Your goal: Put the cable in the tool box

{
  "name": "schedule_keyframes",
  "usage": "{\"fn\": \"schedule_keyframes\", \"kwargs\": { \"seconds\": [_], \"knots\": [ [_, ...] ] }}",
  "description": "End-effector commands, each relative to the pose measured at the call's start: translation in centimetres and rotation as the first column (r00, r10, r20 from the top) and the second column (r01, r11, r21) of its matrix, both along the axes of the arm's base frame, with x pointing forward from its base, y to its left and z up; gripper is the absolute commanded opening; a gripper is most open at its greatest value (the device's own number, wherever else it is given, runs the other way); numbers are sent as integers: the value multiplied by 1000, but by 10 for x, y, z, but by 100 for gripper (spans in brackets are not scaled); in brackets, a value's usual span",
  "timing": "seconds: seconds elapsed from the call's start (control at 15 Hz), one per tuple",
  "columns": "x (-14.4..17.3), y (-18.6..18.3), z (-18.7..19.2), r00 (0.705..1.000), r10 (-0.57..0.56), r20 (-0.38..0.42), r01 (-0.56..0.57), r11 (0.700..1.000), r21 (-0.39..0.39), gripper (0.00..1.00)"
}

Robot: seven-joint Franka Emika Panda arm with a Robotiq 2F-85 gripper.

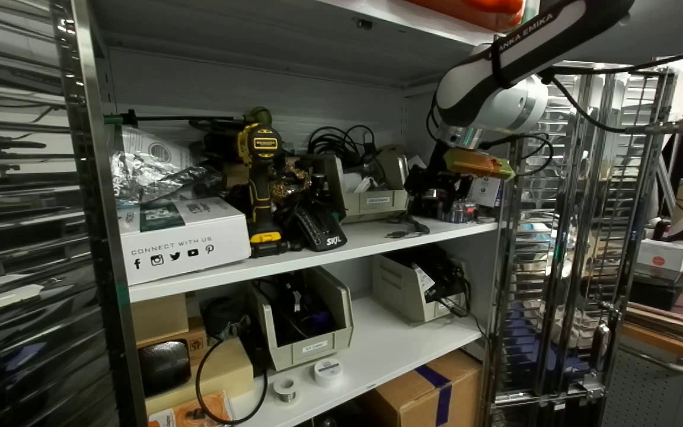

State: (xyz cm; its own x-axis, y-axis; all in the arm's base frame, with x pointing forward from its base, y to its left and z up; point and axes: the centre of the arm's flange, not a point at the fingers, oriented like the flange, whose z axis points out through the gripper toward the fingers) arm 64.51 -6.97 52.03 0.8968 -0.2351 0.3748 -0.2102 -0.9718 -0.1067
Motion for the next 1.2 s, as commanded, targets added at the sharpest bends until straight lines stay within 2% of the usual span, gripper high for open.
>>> {"fn": "schedule_keyframes", "kwargs": {
  "seconds": [0.0, 0.2, 0.6, 1.13],
  "knots": [
    [11, -3, -5, 999, -22, -47, 24, 999, 40, 100],
    [8, -4, -20, 996, -25, -82, 30, 998, 54, 100],
    [15, 3, -23, 999, -16, -43, 20, 997, 79, 100],
    [23, 18, -29, 998, 21, -60, -17, 998, 67, 100]
  ]
}}
